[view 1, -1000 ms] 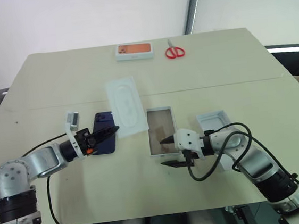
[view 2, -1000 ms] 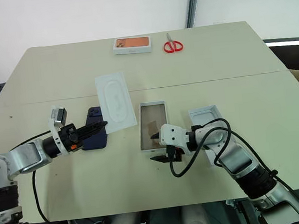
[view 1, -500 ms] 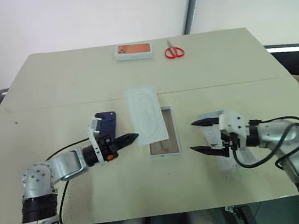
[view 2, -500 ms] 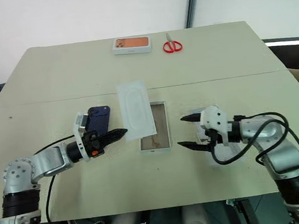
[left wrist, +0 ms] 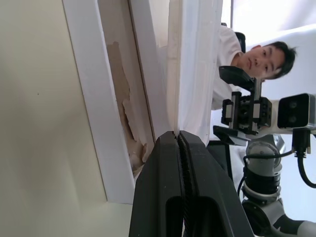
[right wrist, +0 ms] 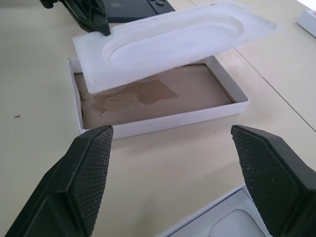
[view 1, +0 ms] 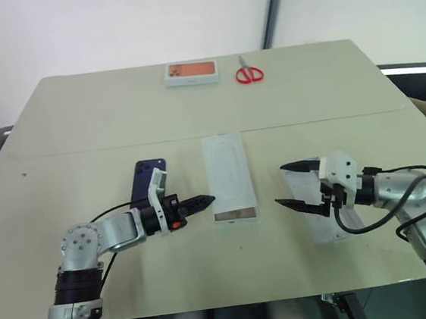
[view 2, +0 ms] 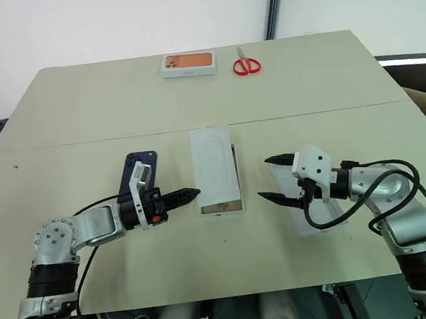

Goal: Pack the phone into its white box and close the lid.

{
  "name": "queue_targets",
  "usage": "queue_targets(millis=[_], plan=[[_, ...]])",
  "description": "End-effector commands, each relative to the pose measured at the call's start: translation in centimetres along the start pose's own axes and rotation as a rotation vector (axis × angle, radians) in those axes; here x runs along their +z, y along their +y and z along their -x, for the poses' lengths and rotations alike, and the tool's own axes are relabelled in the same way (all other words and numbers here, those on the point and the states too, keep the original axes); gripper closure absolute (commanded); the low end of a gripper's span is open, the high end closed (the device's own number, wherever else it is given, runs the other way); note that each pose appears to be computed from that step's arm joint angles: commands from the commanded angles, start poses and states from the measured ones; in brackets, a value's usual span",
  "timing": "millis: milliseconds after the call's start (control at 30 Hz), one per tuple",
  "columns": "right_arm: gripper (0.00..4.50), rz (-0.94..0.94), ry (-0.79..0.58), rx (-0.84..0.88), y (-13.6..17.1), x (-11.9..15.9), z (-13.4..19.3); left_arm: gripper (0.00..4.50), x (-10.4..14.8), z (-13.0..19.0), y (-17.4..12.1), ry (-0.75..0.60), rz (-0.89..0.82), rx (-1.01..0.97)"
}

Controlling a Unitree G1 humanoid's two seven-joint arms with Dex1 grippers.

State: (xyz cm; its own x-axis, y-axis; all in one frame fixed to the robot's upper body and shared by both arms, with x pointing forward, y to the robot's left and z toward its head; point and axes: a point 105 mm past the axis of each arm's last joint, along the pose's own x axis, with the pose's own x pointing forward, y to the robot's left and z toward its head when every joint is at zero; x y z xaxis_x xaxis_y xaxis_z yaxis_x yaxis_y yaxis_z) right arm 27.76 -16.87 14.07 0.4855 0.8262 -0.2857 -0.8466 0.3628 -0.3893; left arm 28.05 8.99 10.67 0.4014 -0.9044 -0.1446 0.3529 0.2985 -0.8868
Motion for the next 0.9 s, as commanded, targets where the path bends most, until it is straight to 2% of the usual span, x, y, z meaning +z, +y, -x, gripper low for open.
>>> queue_targets(millis=[33,67,100,167,333,533,733,833,900], plan=[[0.52,0.045,-0.025,-0.015,-0.2,0.9,-0.1,4.50,0.0,-0.1,-0.6,0.016,-0.022,-0.022],[0.52,0.047,-0.029,-0.015,-0.2,0.9,-0.2,4.50,-0.1,-0.1,-0.6,0.019,-0.023,-0.022],[0.46,0.049,-0.031,-0.015,-0.2,1.0,-0.3,3.88,-0.2,-0.1,-0.5,0.021,-0.027,-0.019],[0.46,0.052,-0.032,-0.016,-0.2,1.0,-0.4,3.08,-0.2,-0.1,-0.5,0.022,-0.028,-0.018],[0.46,0.053,-0.031,-0.014,-0.3,1.0,-0.6,0.54,-0.1,-0.1,-0.7,0.029,-0.049,-0.018],[0.46,0.056,-0.043,-0.017,-0.5,1.2,-1.3,0.54,0.3,0.0,-1.3,0.018,-0.089,-0.023],[0.46,-0.011,-0.146,-0.041,-1.3,3.7,-3.5,0.54,1.4,0.5,-2.4,-0.021,-0.224,-0.020],[1.32,-0.029,-0.157,-0.053,-1.6,4.3,-4.5,0.49,2.3,1.3,-3.0,-0.065,-0.270,-0.046],[2.37,-0.025,-0.138,-0.051,-1.5,4.1,-5.5,0.49,3.1,2.0,-2.9,-0.104,-0.314,-0.017]])
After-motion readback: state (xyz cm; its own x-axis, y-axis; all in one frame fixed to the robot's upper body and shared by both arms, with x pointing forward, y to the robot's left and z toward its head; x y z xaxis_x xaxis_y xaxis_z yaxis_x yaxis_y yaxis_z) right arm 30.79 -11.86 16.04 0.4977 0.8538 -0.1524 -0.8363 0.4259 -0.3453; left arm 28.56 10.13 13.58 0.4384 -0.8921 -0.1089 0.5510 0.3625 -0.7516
